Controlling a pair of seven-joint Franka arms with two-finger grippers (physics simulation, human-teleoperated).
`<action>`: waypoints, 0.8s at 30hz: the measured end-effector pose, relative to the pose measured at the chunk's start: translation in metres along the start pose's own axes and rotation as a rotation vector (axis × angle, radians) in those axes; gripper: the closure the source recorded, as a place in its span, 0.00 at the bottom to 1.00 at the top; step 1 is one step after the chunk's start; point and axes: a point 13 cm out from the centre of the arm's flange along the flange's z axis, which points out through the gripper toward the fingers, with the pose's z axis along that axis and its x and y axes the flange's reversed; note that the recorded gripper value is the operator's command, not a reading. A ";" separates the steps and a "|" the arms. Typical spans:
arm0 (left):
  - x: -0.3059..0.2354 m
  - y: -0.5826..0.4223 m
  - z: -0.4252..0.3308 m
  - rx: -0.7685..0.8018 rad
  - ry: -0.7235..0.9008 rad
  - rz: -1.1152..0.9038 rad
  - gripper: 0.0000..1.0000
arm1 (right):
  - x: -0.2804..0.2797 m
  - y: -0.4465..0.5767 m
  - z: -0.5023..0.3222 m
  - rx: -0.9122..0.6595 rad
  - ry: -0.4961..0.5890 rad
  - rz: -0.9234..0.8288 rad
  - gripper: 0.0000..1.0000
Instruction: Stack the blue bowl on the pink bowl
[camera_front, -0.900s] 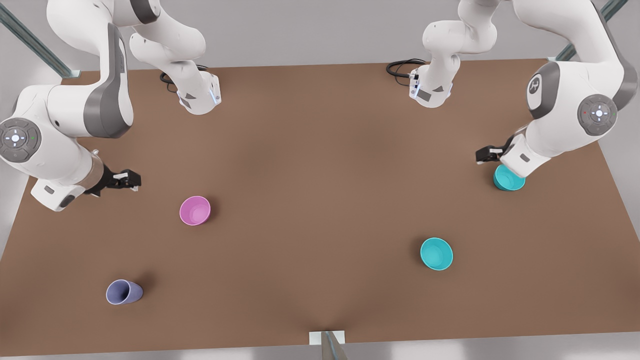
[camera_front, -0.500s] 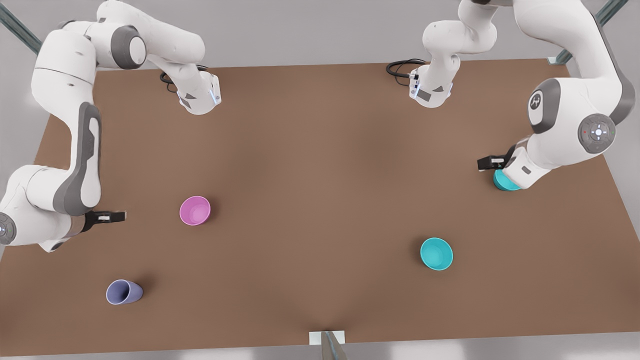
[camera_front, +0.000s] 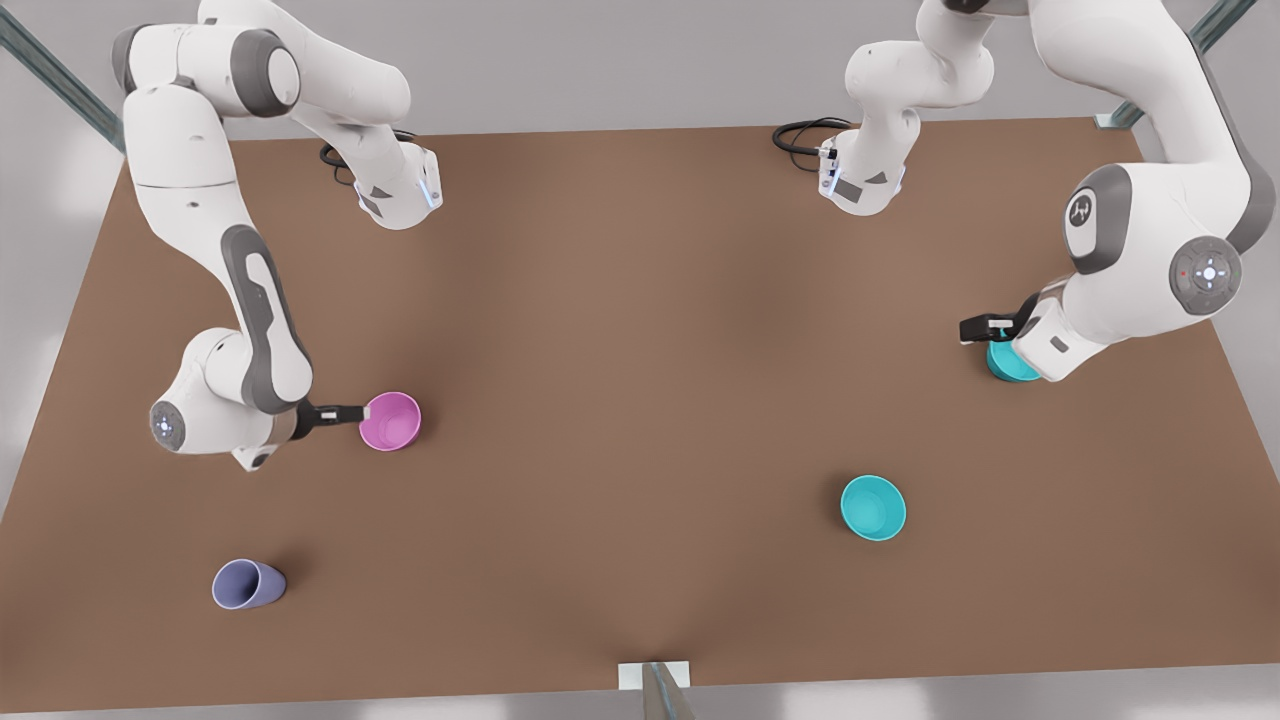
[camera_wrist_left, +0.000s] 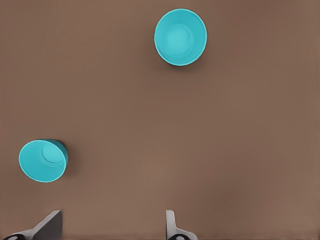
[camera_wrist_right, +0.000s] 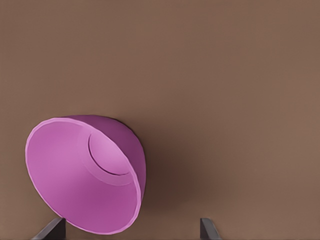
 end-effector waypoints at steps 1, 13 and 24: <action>0.000 0.000 0.001 0.000 0.002 0.004 0.00 | 0.003 0.000 0.008 0.006 -0.004 -0.007 0.00; 0.003 0.006 0.003 0.003 0.020 0.036 0.00 | -0.004 0.007 0.054 0.058 -0.074 -0.087 0.62; 0.005 0.012 0.002 0.005 0.023 0.045 0.00 | -0.064 0.130 -0.048 0.019 -0.243 -0.287 0.79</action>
